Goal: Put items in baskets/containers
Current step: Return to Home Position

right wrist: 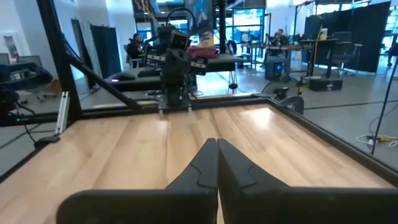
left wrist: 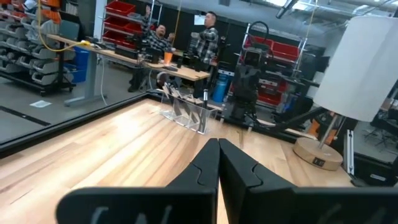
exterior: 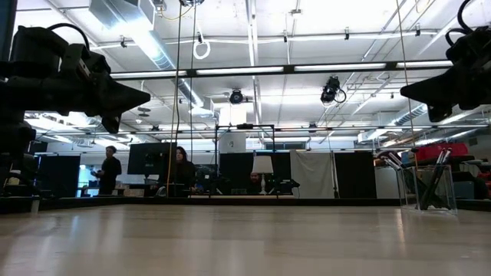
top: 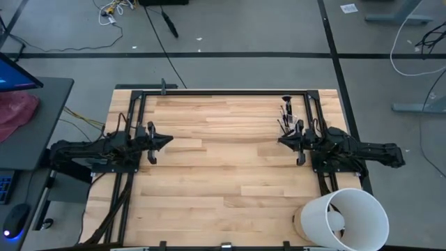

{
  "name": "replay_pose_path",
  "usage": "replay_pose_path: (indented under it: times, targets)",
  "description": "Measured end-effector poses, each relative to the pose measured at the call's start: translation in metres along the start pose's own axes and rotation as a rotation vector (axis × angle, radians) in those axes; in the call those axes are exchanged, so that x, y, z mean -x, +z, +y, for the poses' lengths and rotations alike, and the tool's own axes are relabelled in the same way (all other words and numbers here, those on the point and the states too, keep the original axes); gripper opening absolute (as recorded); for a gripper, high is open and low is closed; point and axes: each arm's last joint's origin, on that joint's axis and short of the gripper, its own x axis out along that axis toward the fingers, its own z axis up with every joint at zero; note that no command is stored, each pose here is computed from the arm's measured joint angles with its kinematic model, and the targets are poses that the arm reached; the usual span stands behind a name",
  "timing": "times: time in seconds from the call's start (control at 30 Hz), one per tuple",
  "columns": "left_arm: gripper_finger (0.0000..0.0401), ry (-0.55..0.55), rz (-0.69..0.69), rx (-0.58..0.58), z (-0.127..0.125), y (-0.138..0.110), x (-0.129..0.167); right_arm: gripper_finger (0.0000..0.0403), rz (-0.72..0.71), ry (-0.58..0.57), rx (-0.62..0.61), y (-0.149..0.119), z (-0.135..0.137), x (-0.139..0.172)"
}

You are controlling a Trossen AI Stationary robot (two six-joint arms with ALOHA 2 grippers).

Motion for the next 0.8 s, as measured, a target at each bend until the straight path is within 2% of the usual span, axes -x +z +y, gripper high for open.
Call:
replay_pose_path:
  times: [0.37,0.8]
  targets:
    - [0.0009,0.001,-0.001,0.006,0.0,0.0,0.0,0.0026,0.007,0.003,0.001,-0.0005,0.0001,-0.0004]
    - [0.0009,0.002,0.0,0.006,0.0001,0.0,0.0,0.0029,0.005,0.008,0.001,-0.0005,0.0006,-0.0003]
